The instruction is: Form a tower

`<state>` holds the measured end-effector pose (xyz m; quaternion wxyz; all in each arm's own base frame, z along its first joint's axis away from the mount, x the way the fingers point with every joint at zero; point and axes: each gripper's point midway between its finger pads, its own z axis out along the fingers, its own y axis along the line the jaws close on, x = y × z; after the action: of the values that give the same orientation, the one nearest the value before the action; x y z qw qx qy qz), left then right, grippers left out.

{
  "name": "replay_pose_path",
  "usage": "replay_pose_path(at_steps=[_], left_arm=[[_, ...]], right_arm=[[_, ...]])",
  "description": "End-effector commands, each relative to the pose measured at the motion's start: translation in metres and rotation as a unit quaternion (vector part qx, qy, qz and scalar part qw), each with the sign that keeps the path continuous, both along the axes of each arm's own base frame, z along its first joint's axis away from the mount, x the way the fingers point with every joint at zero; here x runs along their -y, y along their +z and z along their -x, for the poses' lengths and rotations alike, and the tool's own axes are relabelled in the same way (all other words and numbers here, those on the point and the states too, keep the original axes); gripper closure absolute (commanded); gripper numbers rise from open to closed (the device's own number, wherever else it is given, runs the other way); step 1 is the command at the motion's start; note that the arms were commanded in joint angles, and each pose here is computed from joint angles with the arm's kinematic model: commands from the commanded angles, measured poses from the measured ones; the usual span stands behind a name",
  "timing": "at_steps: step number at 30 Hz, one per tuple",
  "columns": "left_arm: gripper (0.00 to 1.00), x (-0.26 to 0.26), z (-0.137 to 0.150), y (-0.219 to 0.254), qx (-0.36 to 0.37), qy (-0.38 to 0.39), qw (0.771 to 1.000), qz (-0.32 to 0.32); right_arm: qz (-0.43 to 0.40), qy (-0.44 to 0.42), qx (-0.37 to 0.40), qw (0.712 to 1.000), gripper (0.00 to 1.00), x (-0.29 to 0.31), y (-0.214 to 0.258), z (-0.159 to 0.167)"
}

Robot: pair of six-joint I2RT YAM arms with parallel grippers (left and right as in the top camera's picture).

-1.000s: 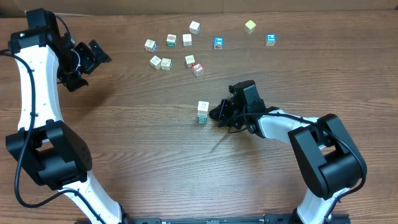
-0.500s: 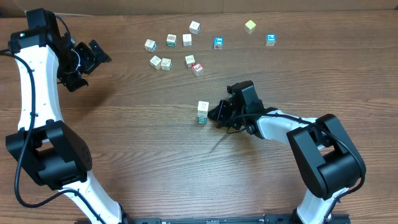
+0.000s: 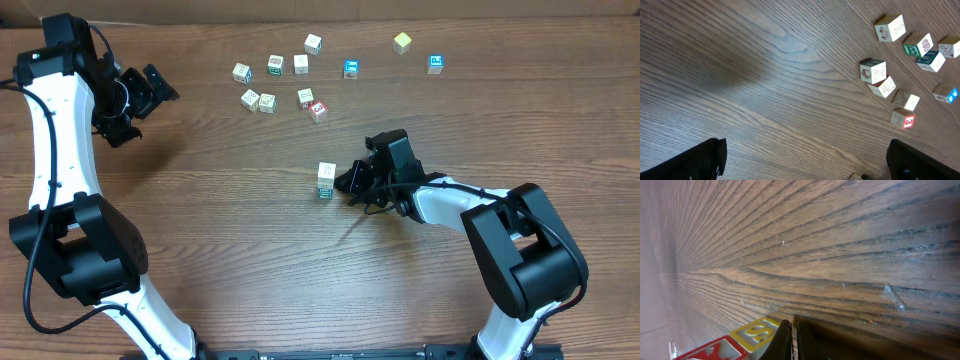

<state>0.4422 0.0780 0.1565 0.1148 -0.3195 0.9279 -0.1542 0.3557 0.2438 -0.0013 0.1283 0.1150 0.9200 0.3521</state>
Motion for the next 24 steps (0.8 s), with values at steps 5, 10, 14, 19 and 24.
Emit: replay_pose_path(at_steps=[5,10,14,19,24], left_arm=[[0.01,0.0032,-0.0033,0.0063,0.012,-0.012,1.000,-0.002],[0.01,0.0032,-0.0033,0.0063,0.012,-0.012,1.000,-0.002],[0.01,0.0031,-0.0033,0.0063,0.012,-0.012,1.000,-0.002],[0.00,0.0032,-0.0033,0.0063,0.012,-0.012,1.000,-0.002],[0.00,0.0031,-0.0033,0.0063,0.012,-0.012,1.000,-0.002]], right_arm=[[0.002,0.007,-0.002,1.000,0.96,-0.0029,-0.0050,0.0039],[-0.003,0.011,-0.004,1.000,0.96,-0.0047,-0.0041,0.0054],[-0.006,0.013,-0.005,1.000,0.96,-0.0057,-0.0036,0.0061],[-0.006,0.013,-0.006,1.000,0.96,-0.0058,-0.0037,0.0064],[0.011,-0.002,0.002,1.000,0.96,0.0003,-0.0064,0.0010]])
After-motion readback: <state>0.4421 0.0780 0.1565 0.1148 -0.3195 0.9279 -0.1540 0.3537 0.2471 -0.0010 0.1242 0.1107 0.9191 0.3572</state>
